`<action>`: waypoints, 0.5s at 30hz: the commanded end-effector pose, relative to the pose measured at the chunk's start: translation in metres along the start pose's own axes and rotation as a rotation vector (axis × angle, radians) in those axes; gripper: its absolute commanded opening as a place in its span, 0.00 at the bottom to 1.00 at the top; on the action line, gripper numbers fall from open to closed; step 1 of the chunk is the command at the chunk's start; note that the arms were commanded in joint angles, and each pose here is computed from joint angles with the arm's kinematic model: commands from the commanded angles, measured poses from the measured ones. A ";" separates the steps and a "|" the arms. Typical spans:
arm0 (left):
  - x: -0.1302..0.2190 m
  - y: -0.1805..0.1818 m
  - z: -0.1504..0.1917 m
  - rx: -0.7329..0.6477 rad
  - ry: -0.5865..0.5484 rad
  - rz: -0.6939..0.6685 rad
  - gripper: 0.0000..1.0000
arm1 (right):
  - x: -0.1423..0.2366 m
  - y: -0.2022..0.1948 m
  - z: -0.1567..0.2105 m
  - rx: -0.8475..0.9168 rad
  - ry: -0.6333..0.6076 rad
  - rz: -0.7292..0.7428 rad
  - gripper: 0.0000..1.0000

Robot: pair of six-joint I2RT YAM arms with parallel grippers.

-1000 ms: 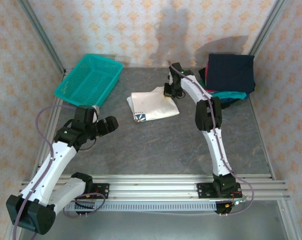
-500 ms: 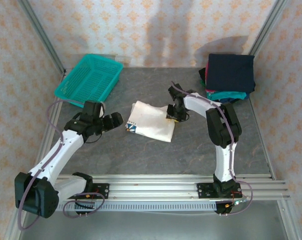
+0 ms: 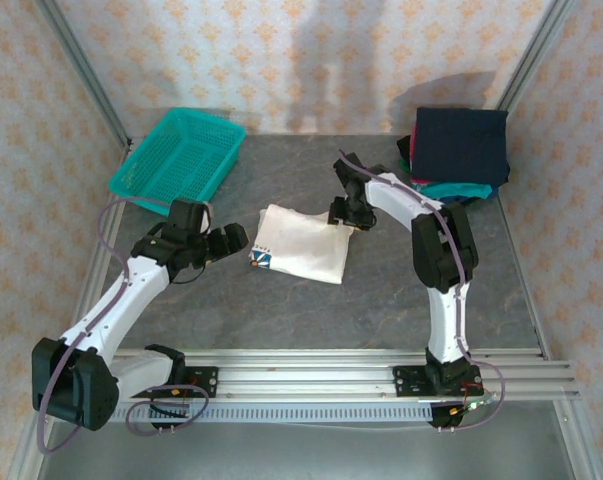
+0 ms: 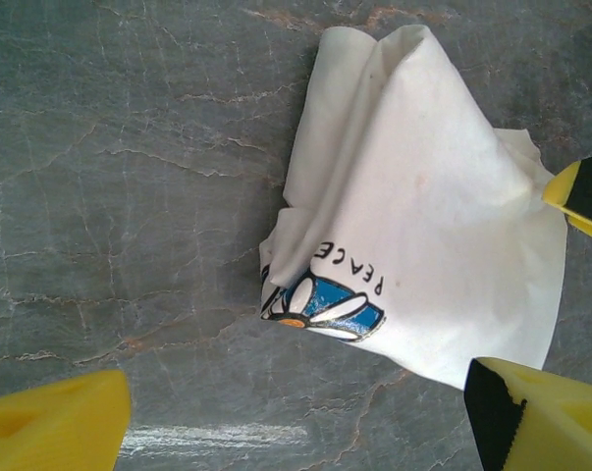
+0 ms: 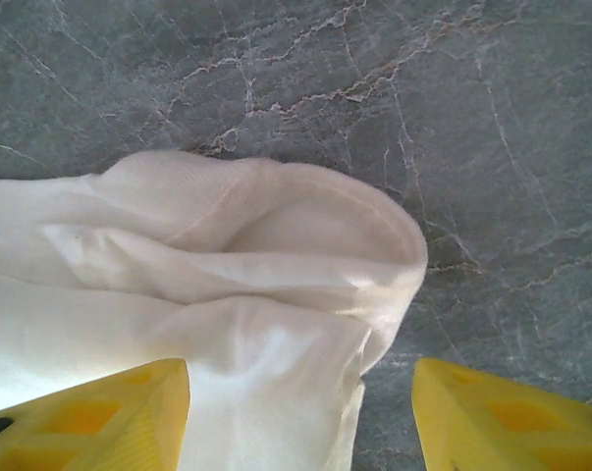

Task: Fold and stack the t-shirts

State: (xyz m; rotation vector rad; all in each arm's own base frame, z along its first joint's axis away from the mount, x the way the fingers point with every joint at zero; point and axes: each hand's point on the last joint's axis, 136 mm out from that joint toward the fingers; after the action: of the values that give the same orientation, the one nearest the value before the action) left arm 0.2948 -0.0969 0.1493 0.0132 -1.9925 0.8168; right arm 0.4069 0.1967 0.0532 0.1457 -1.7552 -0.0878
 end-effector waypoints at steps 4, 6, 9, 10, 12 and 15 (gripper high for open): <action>0.012 -0.001 -0.004 -0.028 -0.047 0.000 0.89 | -0.023 -0.011 0.019 0.091 0.118 0.050 0.64; 0.013 0.001 -0.003 -0.027 -0.053 -0.007 0.89 | -0.029 -0.015 0.022 0.105 0.132 0.065 0.64; 0.014 0.004 -0.003 -0.021 -0.059 -0.013 0.89 | -0.041 -0.014 0.023 0.114 0.144 0.061 0.64; 0.014 0.005 -0.002 -0.020 -0.059 -0.015 0.89 | -0.046 -0.015 0.022 0.112 0.148 0.066 0.63; 0.015 0.007 -0.002 -0.019 -0.060 -0.022 0.89 | -0.055 -0.011 0.022 0.110 0.157 0.039 0.50; 0.017 0.009 -0.002 -0.021 -0.066 -0.036 0.89 | -0.065 -0.005 0.023 0.089 0.159 0.003 0.20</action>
State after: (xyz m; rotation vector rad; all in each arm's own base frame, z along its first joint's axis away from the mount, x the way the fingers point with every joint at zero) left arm 0.2919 -0.0906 0.1625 0.0203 -2.0500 0.8202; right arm 0.4107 0.2120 0.0274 0.2601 -1.6929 -0.0291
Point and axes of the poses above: each hand's point on the last joint's axis, 136 mm out from that joint toward the fingers, its own x axis back along the fingers, its own y axis along the line the jaws close on, z = x × y, and after that the axes turned 8 degrees about x, right-handed
